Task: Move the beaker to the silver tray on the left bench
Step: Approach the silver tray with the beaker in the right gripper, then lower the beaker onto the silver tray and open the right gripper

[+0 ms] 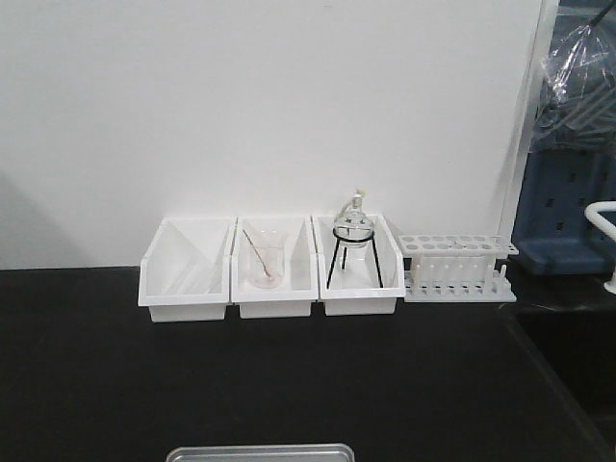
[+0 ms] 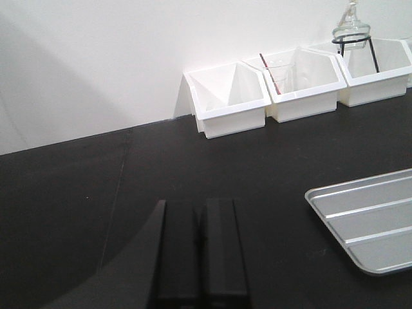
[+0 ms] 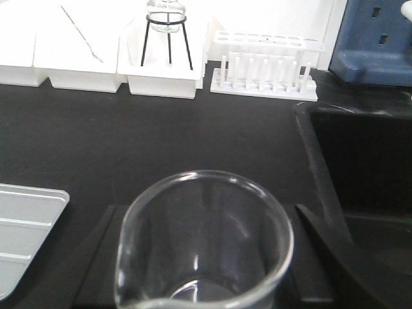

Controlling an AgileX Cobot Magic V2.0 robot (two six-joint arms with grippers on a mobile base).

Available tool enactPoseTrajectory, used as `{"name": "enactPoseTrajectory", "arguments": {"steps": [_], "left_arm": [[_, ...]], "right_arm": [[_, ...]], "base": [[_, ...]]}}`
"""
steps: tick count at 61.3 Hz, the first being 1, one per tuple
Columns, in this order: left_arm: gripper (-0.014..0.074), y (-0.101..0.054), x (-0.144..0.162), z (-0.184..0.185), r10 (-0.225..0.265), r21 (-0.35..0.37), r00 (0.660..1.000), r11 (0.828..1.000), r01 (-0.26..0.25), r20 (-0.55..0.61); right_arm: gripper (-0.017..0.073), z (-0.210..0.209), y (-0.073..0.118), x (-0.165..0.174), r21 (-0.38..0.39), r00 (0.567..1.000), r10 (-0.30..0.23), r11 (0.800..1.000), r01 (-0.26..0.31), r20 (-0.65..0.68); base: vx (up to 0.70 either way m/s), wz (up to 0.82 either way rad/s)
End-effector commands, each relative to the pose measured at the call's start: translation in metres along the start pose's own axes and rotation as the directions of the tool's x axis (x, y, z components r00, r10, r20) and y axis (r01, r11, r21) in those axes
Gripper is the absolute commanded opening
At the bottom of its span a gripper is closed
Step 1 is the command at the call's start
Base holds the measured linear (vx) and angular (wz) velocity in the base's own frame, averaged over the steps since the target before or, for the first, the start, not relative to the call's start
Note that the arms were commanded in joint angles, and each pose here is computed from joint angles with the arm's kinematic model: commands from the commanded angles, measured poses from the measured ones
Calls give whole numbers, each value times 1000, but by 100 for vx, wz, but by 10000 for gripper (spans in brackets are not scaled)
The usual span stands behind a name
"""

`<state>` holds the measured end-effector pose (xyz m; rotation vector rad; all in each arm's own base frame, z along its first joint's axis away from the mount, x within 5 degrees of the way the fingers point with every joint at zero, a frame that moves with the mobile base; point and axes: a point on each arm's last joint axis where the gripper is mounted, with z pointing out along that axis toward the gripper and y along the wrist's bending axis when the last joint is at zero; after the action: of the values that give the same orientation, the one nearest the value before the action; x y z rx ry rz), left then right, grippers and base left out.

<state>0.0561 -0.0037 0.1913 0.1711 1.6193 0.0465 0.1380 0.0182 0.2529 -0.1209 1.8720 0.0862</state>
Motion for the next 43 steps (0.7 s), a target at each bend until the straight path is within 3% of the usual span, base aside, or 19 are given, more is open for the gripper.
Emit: {"name": "enactPoseTrajectory", "arguments": {"steps": [1, 6, 11, 16, 25, 37, 43], "left_arm": [[1, -1, -1, 0, -11, 7, 997, 1000, 11, 72], [1, -1, -1, 0, -11, 7, 997, 1000, 11, 72], [1, -1, -1, 0, -11, 7, 997, 1000, 11, 72], [1, -1, -1, 0, -11, 7, 997, 1000, 11, 72], [1, -1, -1, 0, -11, 7, 997, 1000, 11, 72], [1, -1, -1, 0, -11, 7, 997, 1000, 11, 72], [1, -1, -1, 0, -11, 7, 997, 1000, 11, 72]], "right_arm": [[-11, -1, 6, -18, -64, 996, -1, 998, 7, 94], [-11, 7, 15, -21, -162, 992, 0, 987, 21, 130], [-11, 21, 28, -23, -303, 983, -20, 950, 76, 182], [-11, 46, 41, -23, -428, 973, -57, 891, 150, 222], [-11, 97, 64, -23, -595, 971, -29, 786, 168, 236], [-11, 163, 118, -12, -705, 968, -120, 666, 243, 221], [-11, 194, 143, -7, -736, 966, -133, 626, 256, 223]], "base": [[0, 1], [0, 0], [0, 0], [0, 0], [0, 0], [0, 0], [0, 0]]}}
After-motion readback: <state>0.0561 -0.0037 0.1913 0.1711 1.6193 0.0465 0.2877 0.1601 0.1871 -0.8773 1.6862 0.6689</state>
